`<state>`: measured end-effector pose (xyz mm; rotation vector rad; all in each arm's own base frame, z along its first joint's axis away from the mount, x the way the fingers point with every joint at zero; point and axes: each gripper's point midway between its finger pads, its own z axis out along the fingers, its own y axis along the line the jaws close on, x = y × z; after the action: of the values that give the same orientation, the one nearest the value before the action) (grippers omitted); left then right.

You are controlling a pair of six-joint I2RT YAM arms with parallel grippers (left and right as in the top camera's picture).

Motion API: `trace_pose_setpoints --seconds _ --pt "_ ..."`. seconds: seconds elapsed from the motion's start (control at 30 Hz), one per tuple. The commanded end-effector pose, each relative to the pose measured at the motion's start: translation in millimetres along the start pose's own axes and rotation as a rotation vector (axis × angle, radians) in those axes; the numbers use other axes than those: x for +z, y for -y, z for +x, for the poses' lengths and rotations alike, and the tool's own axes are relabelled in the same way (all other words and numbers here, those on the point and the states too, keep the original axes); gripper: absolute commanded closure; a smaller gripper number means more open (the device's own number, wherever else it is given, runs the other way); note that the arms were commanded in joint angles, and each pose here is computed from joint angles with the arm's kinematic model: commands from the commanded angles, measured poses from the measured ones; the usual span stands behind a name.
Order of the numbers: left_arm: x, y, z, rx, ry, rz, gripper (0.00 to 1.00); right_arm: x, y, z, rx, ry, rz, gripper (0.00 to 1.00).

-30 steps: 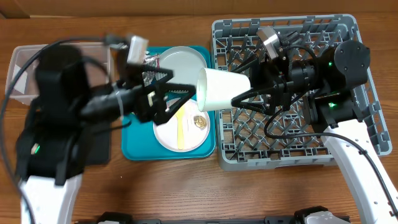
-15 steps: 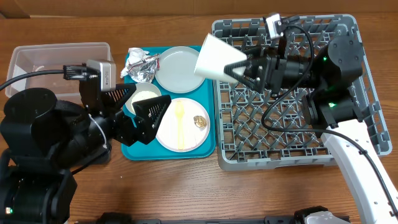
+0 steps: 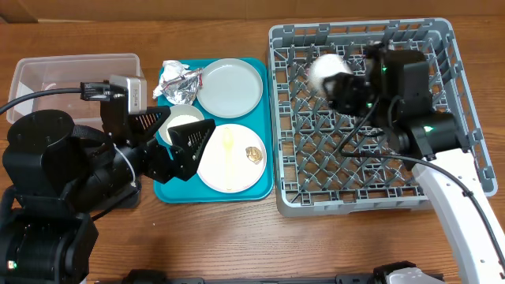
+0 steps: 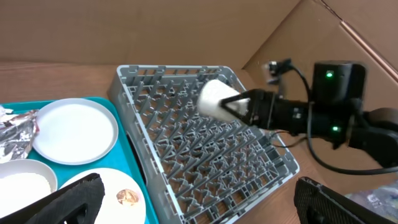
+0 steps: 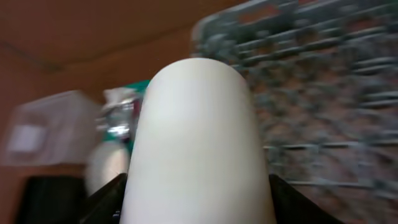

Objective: Sort waste into correct bins and load items into the dishwasher rack
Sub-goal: 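Lower the white cup into the rack with the right gripper and release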

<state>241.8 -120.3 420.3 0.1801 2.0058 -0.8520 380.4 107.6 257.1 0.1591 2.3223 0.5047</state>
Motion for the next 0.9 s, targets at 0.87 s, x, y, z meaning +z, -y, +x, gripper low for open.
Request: trace_pose_setpoints --seconds 0.87 --pt "4 -12 5 0.032 -0.038 -0.047 0.00 -33 184 79 0.385 -0.525 0.588 0.57"
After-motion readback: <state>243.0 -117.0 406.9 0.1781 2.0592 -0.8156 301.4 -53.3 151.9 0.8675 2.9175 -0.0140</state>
